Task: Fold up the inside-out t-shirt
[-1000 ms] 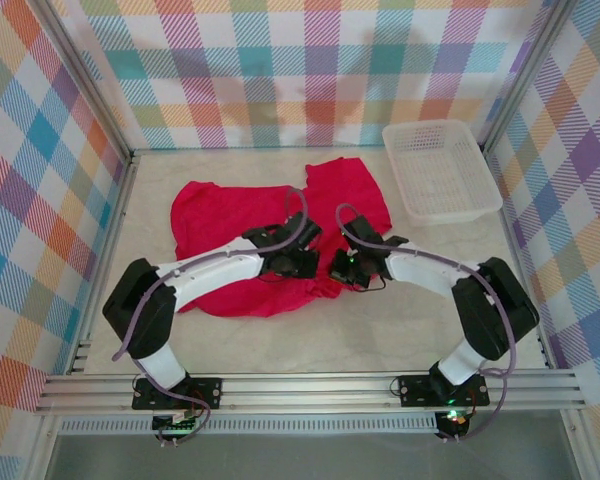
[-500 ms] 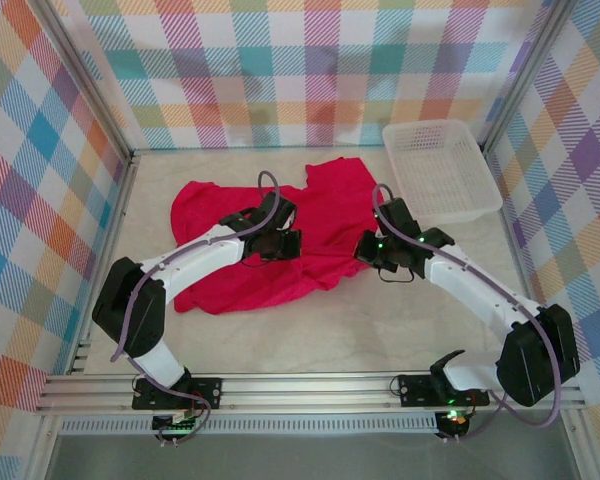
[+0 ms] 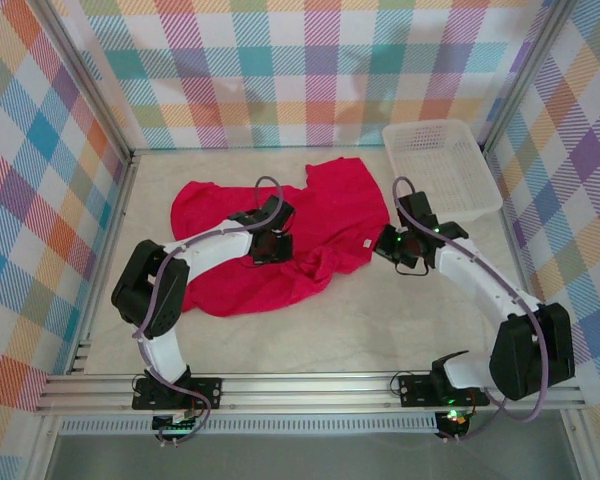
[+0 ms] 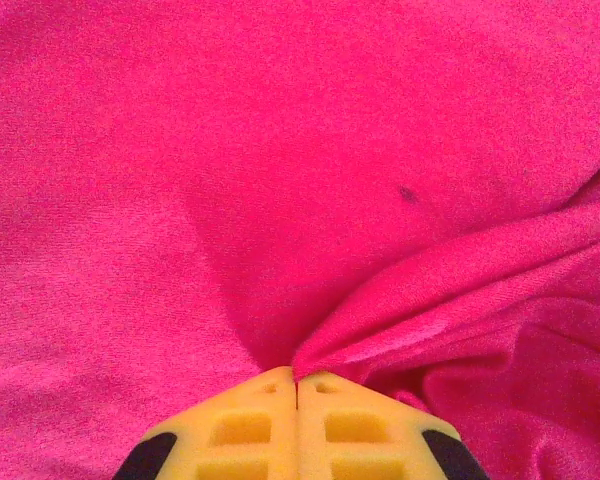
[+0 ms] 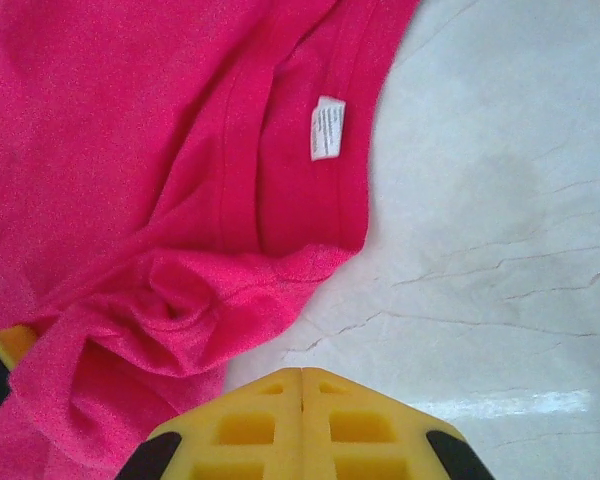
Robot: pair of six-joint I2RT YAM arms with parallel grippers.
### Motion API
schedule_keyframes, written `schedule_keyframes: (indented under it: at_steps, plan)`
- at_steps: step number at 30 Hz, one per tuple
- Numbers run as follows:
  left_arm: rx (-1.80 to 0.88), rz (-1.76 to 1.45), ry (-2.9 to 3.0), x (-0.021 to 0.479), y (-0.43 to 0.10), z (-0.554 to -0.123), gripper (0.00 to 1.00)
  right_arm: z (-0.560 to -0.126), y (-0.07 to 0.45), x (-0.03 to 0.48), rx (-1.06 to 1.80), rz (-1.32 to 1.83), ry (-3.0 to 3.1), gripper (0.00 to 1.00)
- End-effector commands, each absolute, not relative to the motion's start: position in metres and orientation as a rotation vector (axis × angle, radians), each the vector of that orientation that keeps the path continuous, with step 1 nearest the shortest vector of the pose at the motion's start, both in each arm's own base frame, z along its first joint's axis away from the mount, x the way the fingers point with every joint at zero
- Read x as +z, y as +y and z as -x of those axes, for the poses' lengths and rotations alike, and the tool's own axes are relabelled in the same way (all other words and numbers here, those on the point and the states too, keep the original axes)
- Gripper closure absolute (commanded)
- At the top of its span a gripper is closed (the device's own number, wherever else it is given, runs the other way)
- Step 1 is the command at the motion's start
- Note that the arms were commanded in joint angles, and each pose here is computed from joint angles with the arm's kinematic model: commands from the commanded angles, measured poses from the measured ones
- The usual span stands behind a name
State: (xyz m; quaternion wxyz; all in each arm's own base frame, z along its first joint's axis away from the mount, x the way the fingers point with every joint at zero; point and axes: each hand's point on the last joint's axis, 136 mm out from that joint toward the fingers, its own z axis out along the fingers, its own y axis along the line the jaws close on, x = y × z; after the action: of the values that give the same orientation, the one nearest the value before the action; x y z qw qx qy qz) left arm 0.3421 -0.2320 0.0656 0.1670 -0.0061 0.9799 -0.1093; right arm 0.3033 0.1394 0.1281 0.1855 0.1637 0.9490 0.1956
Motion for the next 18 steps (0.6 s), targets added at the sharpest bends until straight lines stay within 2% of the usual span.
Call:
schedule_keyframes:
  at_steps: [1,3,5,8,13,18]
  plan:
    - [-0.383,0.052,2.750,0.086,-0.238,-0.346,1.00,-0.295,0.159,0.121,0.613,-0.392,2.736,1.00]
    - [-0.425,0.055,2.740,0.091,-0.242,-0.345,1.00,-0.290,0.175,0.124,0.656,-0.345,2.738,1.00]
    - [-0.449,0.057,2.736,0.095,-0.244,-0.344,1.00,-0.288,0.197,0.135,0.729,-0.271,2.717,0.83]
    - [-0.460,0.065,2.725,0.100,-0.243,-0.343,1.00,-0.282,0.234,0.150,0.791,-0.160,2.698,0.68]
    - [-0.489,0.085,2.721,0.101,-0.245,-0.341,1.00,-0.284,0.288,0.142,0.920,-0.155,2.747,0.65]
    - [-0.523,0.107,2.714,0.102,-0.245,-0.337,1.00,-0.303,0.309,0.109,0.935,-0.281,2.813,0.59]
